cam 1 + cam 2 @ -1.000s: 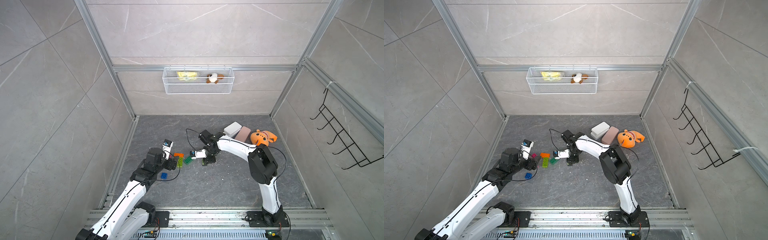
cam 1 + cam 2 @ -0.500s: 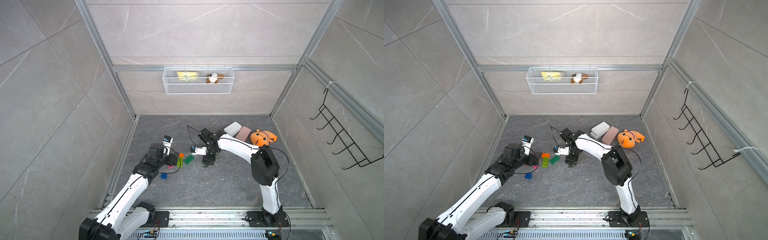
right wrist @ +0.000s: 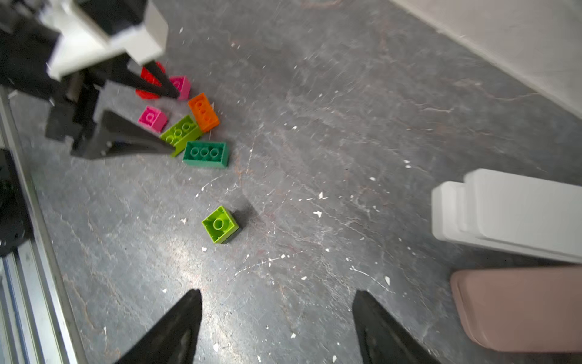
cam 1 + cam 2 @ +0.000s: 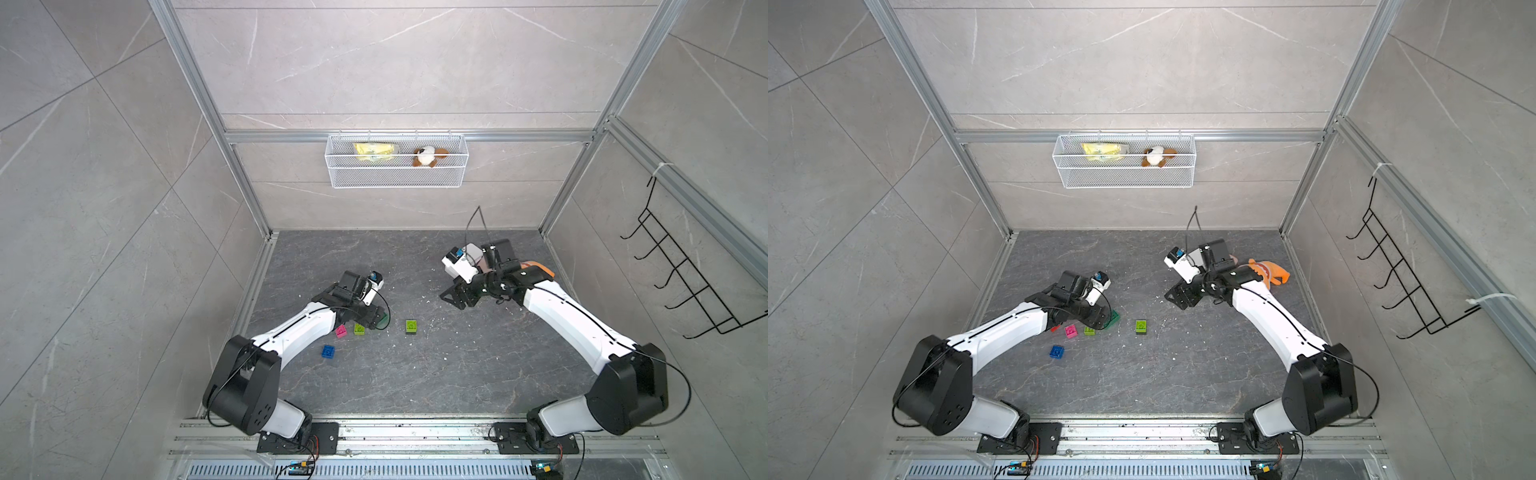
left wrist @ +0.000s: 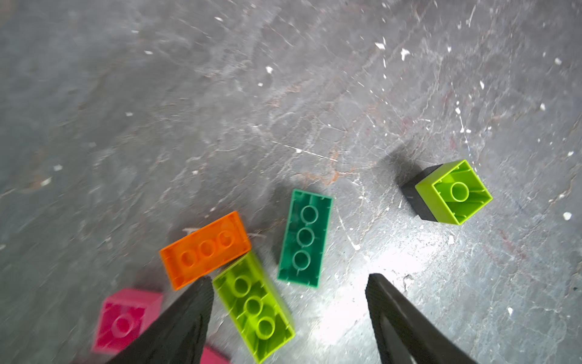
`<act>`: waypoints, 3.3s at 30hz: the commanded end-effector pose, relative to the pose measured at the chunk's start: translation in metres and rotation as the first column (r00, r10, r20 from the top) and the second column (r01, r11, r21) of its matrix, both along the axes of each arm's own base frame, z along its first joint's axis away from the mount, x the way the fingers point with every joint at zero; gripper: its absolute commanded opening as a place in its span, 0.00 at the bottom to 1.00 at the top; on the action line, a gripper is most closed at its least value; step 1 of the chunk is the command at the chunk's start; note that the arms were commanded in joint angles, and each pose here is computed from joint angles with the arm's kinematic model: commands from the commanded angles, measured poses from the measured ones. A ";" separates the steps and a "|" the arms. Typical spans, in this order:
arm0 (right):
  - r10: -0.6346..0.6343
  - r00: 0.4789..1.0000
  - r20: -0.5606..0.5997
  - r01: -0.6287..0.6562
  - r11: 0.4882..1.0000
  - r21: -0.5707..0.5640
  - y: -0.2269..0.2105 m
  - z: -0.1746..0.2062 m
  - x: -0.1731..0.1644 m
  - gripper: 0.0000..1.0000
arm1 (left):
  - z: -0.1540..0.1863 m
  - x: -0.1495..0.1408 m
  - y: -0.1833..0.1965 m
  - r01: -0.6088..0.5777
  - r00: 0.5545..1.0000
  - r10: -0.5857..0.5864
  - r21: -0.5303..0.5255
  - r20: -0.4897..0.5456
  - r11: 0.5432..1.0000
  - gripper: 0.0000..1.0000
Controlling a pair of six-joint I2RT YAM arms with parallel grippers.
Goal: Assemble a carrot with lego
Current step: Pick up the lego brick from the center of the board, then assemble the lego brick with the lego brick.
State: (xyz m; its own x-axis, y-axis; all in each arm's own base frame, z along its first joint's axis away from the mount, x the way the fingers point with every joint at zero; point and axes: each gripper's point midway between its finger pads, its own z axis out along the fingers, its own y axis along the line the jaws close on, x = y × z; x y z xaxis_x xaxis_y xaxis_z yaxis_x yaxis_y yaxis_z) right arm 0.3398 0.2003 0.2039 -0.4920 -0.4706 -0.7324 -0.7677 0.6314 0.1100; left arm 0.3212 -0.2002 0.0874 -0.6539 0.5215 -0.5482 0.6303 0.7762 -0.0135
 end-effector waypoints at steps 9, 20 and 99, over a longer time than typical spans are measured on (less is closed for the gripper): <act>-0.045 0.997 -0.054 0.051 0.994 0.100 0.005 -0.006 -0.014 0.78 | -0.046 0.012 -0.008 0.121 0.990 -0.107 0.153 -0.094 0.981 0.65; -0.064 0.994 -0.089 0.070 0.995 0.066 0.001 -0.020 -0.014 0.76 | -0.058 0.012 -0.017 0.134 0.984 -0.118 0.119 -0.134 0.984 0.34; -0.371 0.846 -0.383 0.418 0.908 0.043 -0.078 -0.072 0.005 0.75 | -0.091 -0.061 -0.070 0.645 0.756 -0.553 0.258 -0.349 0.719 0.14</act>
State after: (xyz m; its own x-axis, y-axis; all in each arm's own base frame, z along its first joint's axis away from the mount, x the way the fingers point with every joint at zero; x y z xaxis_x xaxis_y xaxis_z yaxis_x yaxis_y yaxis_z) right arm 0.3446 0.1222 0.1324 -0.8428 -0.1067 -0.5275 -0.3626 0.8369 0.4101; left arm 0.2870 -0.3172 0.0587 -0.1348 0.9110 -0.3899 0.9855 0.1640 0.0424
